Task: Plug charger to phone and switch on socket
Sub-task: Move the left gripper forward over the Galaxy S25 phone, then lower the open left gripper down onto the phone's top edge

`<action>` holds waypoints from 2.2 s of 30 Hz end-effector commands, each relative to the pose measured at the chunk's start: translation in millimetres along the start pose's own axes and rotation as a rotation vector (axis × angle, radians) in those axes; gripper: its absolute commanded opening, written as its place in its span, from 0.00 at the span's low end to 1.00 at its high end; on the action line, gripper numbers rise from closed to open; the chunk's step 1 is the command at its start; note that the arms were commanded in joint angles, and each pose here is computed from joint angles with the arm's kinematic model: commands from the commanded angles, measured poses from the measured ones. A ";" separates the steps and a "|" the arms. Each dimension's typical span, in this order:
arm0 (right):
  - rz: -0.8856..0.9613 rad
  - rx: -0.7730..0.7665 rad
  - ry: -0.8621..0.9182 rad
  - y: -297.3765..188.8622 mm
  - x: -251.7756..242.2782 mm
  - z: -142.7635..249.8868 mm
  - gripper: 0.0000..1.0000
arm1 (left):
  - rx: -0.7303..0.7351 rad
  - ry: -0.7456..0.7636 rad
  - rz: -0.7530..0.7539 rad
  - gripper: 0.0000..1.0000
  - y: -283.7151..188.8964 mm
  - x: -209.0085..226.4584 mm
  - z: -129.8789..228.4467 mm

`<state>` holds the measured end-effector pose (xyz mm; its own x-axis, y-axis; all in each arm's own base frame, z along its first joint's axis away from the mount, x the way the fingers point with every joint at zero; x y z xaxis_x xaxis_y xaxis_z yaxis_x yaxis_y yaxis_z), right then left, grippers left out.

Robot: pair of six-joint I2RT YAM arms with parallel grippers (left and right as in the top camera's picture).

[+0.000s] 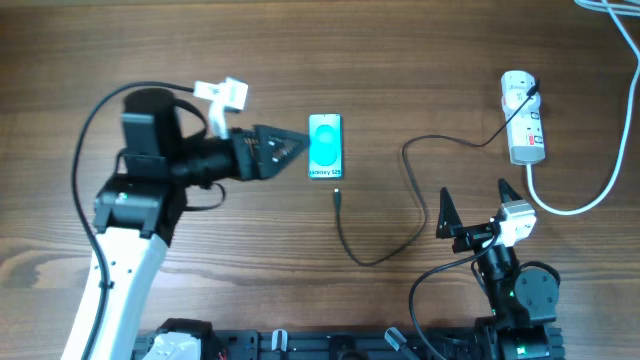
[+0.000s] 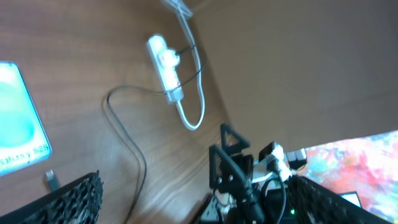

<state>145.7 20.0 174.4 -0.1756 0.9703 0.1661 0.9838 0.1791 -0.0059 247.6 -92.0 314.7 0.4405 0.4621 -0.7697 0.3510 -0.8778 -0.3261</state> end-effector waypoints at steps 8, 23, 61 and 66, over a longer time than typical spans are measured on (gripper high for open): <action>0.009 -0.011 -0.010 -0.4 -0.6 -1.1 1.00 | 0.171 0.045 -0.536 0.99 28.6 -57.1 -28.6; 0.009 -0.011 -0.010 -0.4 -0.6 -1.1 1.00 | 0.672 0.058 -0.959 1.00 158.1 -13.7 -17.9; 0.009 -0.011 -0.010 -0.4 -0.6 -1.1 1.00 | 0.585 -0.139 -1.037 1.00 251.5 52.5 12.6; 0.009 -0.011 -0.010 -0.4 -0.6 -1.1 1.00 | 0.576 -0.137 -1.031 1.00 253.2 53.1 11.9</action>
<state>145.7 20.0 174.5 -0.1757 0.9703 0.1660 0.9838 0.1791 -0.0055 346.2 -289.3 188.4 0.0812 0.9954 -0.0507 0.0338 -0.0536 -0.9980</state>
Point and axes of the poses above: each gripper's point midway between its finger pads, its own y axis out along the fingers, its own x axis along the line the jaws close on, z = x × y, the point moved 10 cm from there along -y, back along the fingers, and after that the axes turned 6 degrees about y, right-handed, at the moved point
